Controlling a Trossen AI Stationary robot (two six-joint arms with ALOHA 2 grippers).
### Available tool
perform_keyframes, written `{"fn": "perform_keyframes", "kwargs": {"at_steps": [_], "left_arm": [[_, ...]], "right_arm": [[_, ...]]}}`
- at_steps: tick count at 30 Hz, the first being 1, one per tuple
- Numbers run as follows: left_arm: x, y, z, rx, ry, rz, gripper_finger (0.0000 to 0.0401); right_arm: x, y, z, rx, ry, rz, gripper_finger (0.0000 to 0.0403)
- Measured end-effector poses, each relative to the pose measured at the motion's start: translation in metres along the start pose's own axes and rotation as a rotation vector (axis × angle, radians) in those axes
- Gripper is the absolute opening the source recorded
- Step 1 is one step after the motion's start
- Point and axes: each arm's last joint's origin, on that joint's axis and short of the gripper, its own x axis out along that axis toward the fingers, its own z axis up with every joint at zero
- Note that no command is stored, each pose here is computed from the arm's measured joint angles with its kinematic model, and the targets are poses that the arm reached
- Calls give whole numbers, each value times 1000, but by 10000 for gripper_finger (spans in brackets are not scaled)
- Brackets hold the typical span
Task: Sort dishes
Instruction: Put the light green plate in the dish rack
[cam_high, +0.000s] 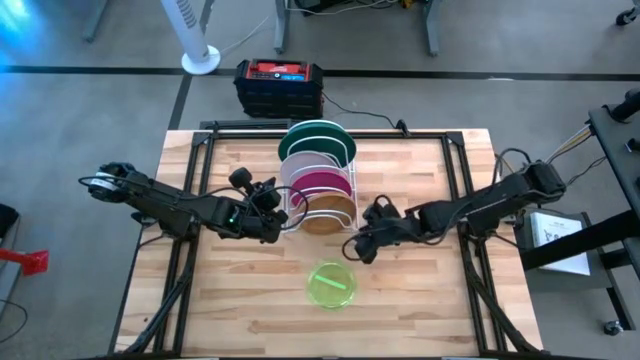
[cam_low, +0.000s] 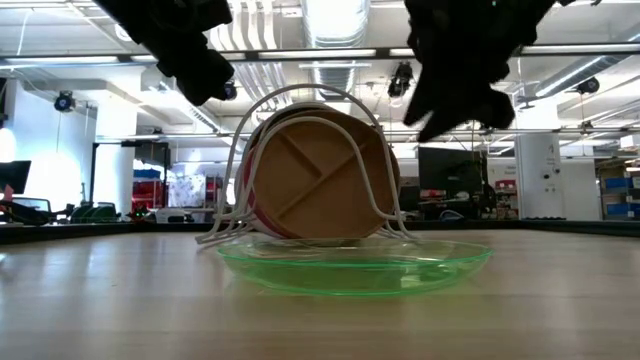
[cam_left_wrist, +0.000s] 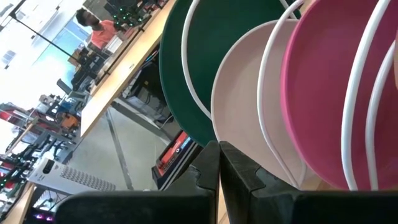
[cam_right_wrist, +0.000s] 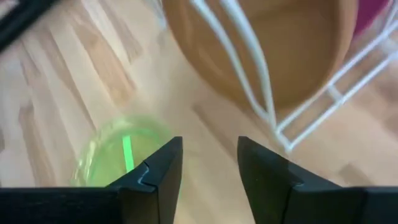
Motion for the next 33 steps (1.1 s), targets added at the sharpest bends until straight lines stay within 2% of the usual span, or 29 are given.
{"fn": "perform_keyframes", "kwargs": {"at_steps": [7,15,23,28,33], "left_arm": [[0,0,1,-1,-2,-5,0],[0,-1,1,6,-5,-7,0],[-1,-1,2,1,-9,-11,0],[-1,-1,2,11,-12,-12,0],[-1,-1,3,15,-15,-12,0]], "right_arm": [[12,0,-13,58,117,-19,189],[47,0,-33,68,261,-54,213],[68,6,-38,48,322,13,241],[72,6,-38,47,325,6,247],[80,5,-43,54,369,5,235]]}}
